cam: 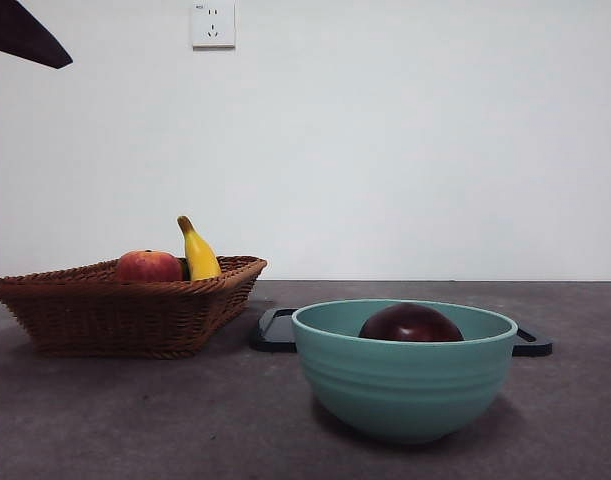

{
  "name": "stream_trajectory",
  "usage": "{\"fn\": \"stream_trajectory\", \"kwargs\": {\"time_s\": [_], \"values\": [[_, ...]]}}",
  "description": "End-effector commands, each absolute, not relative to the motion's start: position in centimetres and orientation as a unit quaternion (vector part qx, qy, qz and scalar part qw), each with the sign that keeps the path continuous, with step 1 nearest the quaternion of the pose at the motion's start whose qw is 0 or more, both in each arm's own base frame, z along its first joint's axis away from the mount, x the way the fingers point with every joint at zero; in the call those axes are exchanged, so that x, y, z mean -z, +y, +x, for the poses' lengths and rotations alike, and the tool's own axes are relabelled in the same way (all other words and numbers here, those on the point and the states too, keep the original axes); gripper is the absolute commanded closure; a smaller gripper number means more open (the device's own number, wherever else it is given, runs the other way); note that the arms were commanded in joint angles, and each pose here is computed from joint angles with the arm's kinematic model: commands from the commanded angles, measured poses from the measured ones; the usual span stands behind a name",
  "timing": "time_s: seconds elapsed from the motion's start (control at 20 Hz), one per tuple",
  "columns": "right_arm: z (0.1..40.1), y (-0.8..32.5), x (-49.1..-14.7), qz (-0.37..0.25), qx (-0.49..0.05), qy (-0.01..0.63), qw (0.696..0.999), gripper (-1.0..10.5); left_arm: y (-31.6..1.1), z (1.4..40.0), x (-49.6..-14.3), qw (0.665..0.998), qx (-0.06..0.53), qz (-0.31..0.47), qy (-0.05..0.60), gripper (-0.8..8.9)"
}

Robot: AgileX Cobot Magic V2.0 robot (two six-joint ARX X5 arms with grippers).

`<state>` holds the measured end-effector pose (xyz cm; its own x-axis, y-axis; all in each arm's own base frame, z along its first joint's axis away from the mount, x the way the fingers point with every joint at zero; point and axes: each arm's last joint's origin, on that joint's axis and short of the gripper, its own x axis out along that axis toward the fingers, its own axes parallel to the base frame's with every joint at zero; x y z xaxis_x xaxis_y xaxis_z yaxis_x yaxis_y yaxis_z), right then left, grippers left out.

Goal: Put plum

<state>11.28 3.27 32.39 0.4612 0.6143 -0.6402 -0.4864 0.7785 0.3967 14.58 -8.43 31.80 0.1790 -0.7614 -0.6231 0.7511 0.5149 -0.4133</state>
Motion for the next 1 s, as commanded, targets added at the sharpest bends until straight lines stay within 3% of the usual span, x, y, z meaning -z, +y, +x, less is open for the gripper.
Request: {"fn": "stream_trajectory", "kwargs": {"time_s": [0.05, 0.35, 1.0], "values": [[12.0, 3.7, -31.0, 0.091, -0.323, 0.434, 0.836, 5.4, -8.6, 14.7, -32.0, 0.767, 0.501, -0.002, 0.401, 4.40], [15.3, 6.1, -26.5, 0.114, -0.329, 0.471, 0.811, 5.8, -8.6, 14.7, -32.0, 0.767, 0.501, -0.002, 0.401, 4.40], [20.3, 13.2, -20.1, -0.022, -0.265, 0.515, 0.815, 6.3, -8.6, 14.7, -32.0, 0.767, 0.501, -0.002, 0.401, 4.40]]}}
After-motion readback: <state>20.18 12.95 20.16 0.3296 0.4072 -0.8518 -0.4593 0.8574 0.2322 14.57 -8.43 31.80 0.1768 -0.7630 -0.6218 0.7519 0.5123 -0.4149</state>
